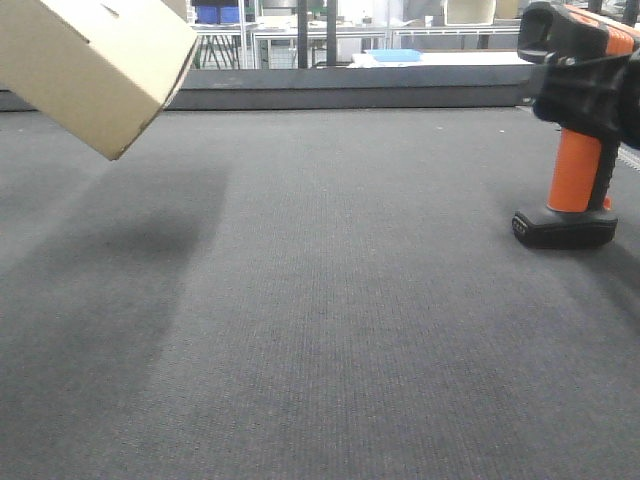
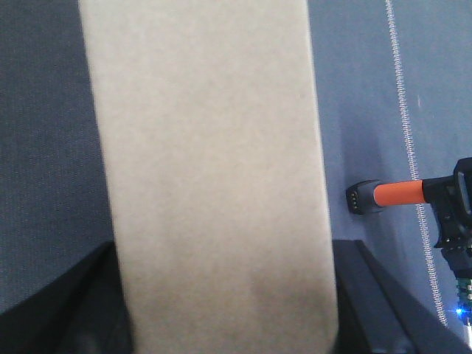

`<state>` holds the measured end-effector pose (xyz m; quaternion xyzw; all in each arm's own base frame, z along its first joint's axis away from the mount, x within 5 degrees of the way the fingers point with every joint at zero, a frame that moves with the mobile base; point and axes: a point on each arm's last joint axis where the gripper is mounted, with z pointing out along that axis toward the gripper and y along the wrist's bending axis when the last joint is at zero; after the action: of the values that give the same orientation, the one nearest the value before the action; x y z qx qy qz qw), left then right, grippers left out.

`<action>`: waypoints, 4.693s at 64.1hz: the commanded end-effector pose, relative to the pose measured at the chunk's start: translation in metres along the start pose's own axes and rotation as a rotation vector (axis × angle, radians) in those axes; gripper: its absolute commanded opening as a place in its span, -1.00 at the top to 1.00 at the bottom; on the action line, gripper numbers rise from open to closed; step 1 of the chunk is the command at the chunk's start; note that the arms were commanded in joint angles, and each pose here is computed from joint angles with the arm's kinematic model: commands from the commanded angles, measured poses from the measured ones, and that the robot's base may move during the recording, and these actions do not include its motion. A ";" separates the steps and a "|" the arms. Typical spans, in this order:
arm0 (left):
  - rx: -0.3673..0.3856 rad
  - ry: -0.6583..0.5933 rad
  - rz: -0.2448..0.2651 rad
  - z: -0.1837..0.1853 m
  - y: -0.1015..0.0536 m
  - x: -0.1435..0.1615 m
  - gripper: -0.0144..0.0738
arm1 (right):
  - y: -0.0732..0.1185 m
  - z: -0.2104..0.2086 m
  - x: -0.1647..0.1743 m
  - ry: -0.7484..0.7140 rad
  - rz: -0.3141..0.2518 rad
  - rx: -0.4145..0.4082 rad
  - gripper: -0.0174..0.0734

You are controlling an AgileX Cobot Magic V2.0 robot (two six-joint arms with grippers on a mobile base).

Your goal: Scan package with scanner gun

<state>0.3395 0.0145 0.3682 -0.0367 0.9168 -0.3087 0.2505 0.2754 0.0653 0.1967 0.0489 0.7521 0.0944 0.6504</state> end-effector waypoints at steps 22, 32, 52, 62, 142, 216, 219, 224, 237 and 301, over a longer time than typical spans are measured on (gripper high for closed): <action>0.021 -0.019 0.007 -0.004 -0.005 -0.001 0.93 | 0.001 0.001 -0.005 -0.042 -0.001 -0.007 0.95; 0.021 -0.019 0.007 -0.004 -0.005 -0.001 0.93 | 0.003 -0.003 -0.016 -0.094 -0.018 -0.015 0.96; -0.019 -0.008 0.022 -0.004 -0.001 0.000 0.93 | 0.028 0.006 -0.078 -0.057 -0.297 -0.080 0.96; -0.031 -0.005 0.026 -0.004 0.000 0.000 0.93 | 0.042 0.016 -0.110 -0.049 -0.446 -0.120 0.96; -0.050 0.065 0.101 0.015 -0.021 0.009 0.93 | 0.058 0.050 -0.149 -0.153 -0.694 -0.105 0.96; -0.043 0.063 0.083 0.015 -0.022 0.009 0.93 | 0.051 0.019 -0.167 -0.123 -0.214 -0.028 0.96; -0.043 0.063 0.083 0.015 -0.022 0.009 0.93 | 0.049 0.012 -0.167 -0.122 -0.188 -0.026 0.96; -0.043 0.063 0.083 0.015 -0.022 0.009 0.93 | 0.044 0.006 -0.160 -0.111 -0.160 -0.017 0.96; -0.043 0.063 0.083 0.015 -0.022 0.009 0.93 | 0.028 -0.008 -0.128 -0.075 -0.090 0.045 0.97; -0.043 0.063 0.083 0.015 -0.022 0.009 0.93 | 0.005 -0.005 -0.035 -0.201 -0.060 0.023 0.97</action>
<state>0.3383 -0.0100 0.3618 0.0061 0.9367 -0.2690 0.2241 0.2718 0.0635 0.2302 0.0408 0.7131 0.0646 0.6969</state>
